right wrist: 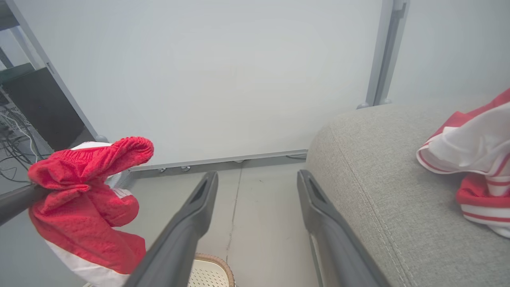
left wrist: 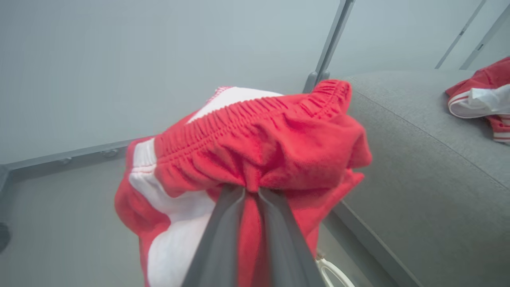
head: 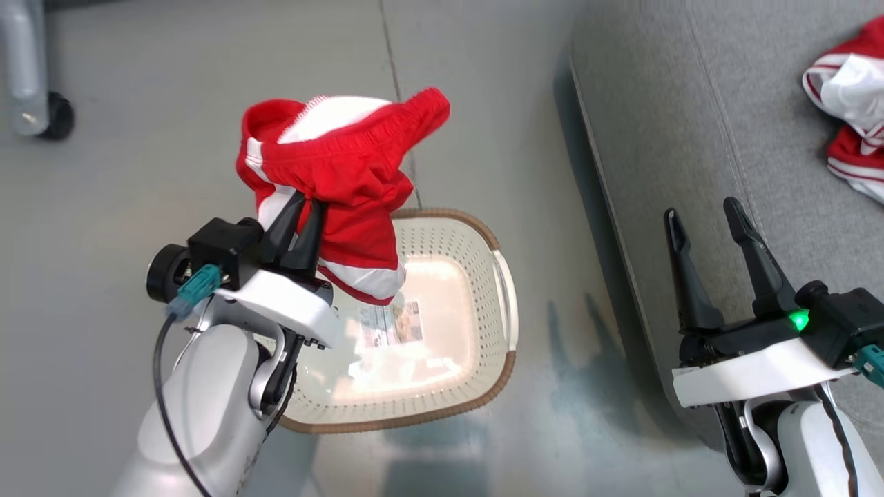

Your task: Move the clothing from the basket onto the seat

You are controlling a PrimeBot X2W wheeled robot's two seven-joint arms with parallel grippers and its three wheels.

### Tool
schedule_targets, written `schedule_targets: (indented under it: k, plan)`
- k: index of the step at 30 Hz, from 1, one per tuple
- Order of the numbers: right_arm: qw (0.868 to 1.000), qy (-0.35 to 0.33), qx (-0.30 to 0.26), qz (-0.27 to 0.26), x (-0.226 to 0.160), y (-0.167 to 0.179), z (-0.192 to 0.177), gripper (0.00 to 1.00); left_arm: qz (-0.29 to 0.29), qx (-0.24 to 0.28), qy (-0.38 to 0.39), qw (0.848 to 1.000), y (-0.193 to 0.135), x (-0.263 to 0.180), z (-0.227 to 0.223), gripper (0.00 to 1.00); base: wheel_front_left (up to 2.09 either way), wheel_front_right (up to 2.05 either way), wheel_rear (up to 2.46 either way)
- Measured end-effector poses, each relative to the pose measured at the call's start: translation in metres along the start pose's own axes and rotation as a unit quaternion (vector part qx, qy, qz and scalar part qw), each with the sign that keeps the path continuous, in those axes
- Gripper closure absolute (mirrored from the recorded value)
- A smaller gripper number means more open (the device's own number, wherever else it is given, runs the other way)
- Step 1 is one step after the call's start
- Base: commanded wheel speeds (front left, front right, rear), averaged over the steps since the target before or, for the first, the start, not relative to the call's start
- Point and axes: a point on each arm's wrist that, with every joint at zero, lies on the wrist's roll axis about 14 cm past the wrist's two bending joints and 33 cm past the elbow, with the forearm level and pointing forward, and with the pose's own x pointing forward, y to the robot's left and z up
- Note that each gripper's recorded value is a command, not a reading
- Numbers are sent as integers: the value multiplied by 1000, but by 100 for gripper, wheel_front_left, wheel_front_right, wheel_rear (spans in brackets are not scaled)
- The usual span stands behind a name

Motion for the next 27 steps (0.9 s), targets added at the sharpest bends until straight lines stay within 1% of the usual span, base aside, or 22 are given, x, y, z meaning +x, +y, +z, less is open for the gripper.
schedule_targets:
  k: [5,12,18,27]
  plan:
    - [1000,-16,2,14,-9,12,19,0,7,8,-84,996,-3,-22,59,100,0,0,0]
    - [999,-29,-1,16,-24,16,37,0,-8,20,-173,985,-22,-52,122,100,0,0,0]
    - [999,-38,-3,14,-42,18,48,0,-11,31,-214,976,-35,-81,150,100,0,0,0]
    - [999,-48,-4,11,-73,20,62,0,-10,43,-243,969,-52,-124,169,100,0,0,0]
